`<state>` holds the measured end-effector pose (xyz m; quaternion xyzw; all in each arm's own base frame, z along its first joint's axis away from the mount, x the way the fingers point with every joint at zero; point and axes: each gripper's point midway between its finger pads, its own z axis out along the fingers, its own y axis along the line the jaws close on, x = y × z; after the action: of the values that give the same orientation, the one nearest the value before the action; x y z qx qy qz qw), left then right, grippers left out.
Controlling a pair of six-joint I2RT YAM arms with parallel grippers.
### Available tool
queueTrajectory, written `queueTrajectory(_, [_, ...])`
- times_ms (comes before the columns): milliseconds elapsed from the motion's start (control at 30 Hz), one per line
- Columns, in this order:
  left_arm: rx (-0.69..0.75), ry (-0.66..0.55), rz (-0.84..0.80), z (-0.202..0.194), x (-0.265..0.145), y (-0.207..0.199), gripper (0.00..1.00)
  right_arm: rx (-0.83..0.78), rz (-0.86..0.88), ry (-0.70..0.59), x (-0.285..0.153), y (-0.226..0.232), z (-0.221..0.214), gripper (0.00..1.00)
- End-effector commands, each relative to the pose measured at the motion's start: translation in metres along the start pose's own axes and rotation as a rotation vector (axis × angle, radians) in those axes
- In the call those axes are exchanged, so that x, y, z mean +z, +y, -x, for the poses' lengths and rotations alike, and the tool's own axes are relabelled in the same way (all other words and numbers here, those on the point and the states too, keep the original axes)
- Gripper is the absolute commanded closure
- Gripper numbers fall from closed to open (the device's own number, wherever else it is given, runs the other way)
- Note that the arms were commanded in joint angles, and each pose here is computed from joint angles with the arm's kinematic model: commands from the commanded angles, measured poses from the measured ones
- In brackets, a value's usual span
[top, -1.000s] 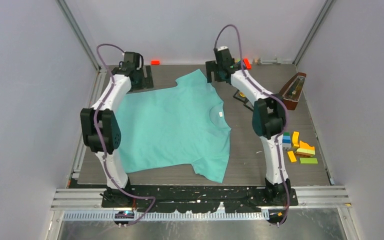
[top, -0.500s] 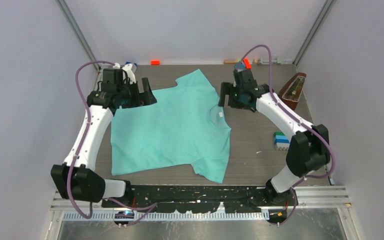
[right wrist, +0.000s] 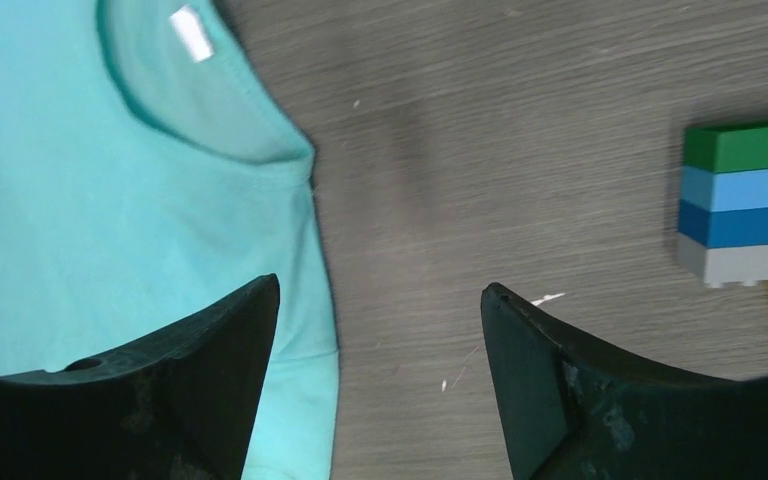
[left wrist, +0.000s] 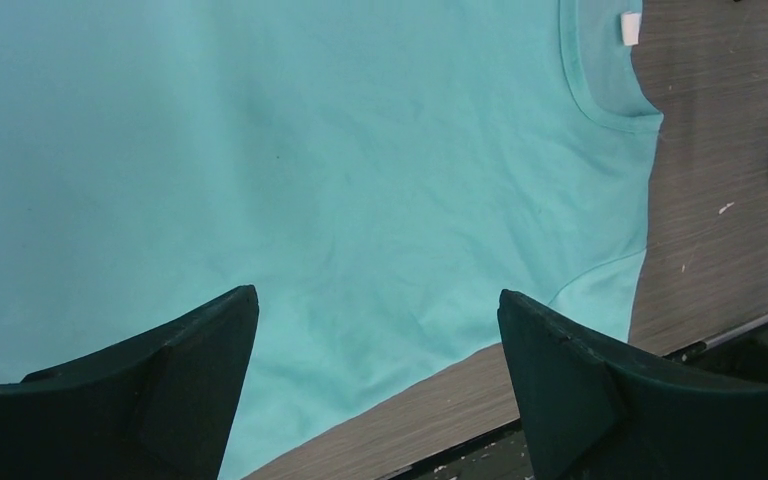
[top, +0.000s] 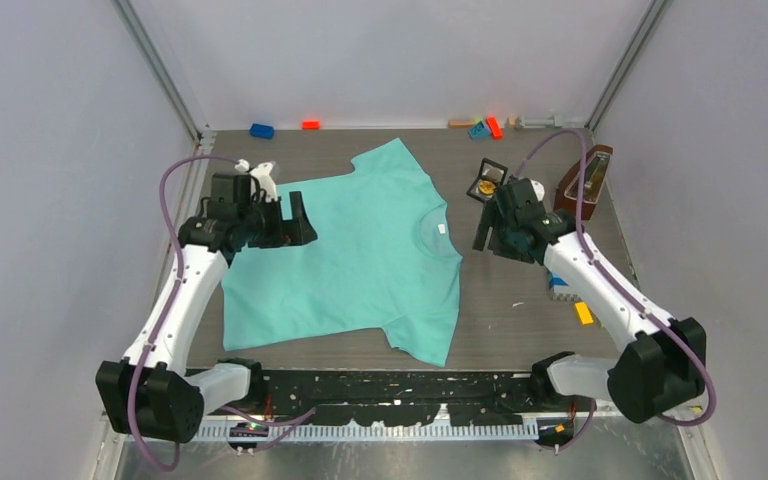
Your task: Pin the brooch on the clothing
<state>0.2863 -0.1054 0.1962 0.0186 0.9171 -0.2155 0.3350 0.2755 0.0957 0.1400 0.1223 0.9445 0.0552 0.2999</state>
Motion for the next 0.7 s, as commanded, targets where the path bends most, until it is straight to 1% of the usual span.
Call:
queueTrajectory(0, [0.084,-0.153,0.059,0.026,-0.020,0.004,0.07,0.029,-0.157,-0.103,0.016,-0.019,0.045,0.24])
queueTrajectory(100, [0.098,-0.195,0.100,0.027,-0.029,0.010,0.06,0.053,-0.190,-0.130,0.035,-0.026,0.071,0.29])
queueTrajectory(133, [0.100,-0.202,0.107,0.026,-0.031,0.012,0.06,0.048,-0.215,-0.114,0.048,-0.031,0.072,0.31])
queueTrajectory(233, [0.100,-0.205,0.097,0.023,-0.033,0.010,0.06,0.091,-0.265,-0.130,0.078,-0.051,0.093,0.32])
queueTrajectory(333, [0.087,-0.194,0.059,0.020,-0.029,0.004,0.06,0.124,-0.261,-0.128,0.106,-0.060,0.106,0.32])
queueTrajectory(400, [0.077,-0.175,0.032,0.017,-0.026,0.000,0.06,0.142,-0.262,-0.122,0.126,-0.067,0.116,0.29])
queueTrajectory(433, [0.075,-0.166,0.025,0.016,-0.024,-0.001,0.06,0.155,-0.265,-0.119,0.137,-0.072,0.123,0.26])
queueTrajectory(500, [0.071,-0.156,0.026,0.015,-0.022,0.000,0.06,0.160,-0.257,-0.115,0.153,-0.075,0.130,0.24])
queueTrajectory(667, [0.071,-0.159,0.026,0.015,-0.022,0.000,0.06,0.173,-0.213,-0.088,0.182,-0.078,0.141,0.22])
